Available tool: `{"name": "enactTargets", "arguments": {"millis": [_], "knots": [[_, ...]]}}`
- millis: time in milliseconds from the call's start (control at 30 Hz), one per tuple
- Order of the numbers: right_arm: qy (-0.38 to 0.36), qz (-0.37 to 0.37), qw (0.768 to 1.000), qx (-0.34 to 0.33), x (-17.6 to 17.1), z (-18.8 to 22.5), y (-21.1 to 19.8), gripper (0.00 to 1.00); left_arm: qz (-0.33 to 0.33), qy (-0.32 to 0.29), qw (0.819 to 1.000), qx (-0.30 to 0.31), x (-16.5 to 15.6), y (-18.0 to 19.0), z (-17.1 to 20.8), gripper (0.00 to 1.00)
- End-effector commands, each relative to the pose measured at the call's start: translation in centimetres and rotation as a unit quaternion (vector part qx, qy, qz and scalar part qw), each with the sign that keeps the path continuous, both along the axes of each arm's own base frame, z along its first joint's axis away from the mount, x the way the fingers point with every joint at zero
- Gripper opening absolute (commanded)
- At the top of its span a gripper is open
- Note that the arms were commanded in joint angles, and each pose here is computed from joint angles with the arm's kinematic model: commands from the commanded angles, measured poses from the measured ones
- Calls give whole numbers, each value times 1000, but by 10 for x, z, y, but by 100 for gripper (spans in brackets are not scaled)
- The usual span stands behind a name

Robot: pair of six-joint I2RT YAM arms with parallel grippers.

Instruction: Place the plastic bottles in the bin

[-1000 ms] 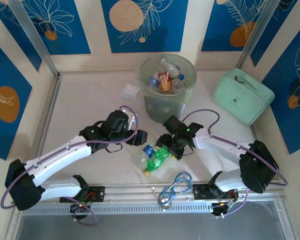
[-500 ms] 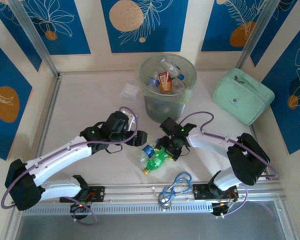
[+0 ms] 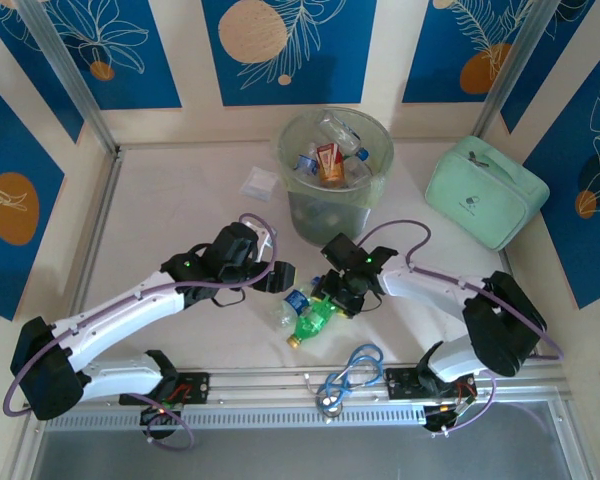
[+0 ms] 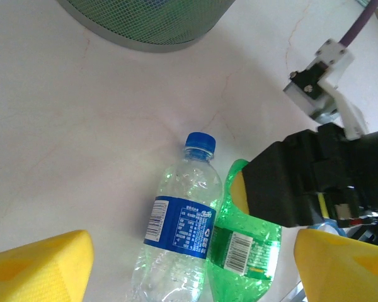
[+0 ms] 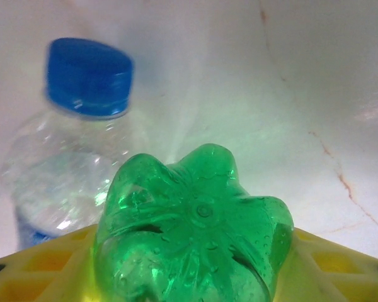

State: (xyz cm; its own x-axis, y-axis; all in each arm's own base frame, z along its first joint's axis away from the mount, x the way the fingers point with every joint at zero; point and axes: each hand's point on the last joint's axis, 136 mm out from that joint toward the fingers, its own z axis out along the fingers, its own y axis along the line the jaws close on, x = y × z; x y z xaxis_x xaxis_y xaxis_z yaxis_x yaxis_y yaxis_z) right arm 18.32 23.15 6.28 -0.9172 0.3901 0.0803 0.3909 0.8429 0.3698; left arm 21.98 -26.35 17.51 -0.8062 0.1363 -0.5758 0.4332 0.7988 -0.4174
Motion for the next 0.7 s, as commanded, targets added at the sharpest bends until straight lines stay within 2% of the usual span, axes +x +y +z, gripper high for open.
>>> {"name": "enactTargets", "arguments": {"millis": [0,200,467,667], "knots": [[-60,50,997,20,6,41,12,53,4,-9,1000,-23,5,-4,14,83],[-152,129,980,25,15,99,26,49,3,-20,999,-48,8,-10,32,84],[-291,206,934,30,41,197,27,48,38,-61,996,-53,17,5,63,91],[-378,194,903,57,78,281,6,45,66,-73,995,-35,22,20,62,94]]}}
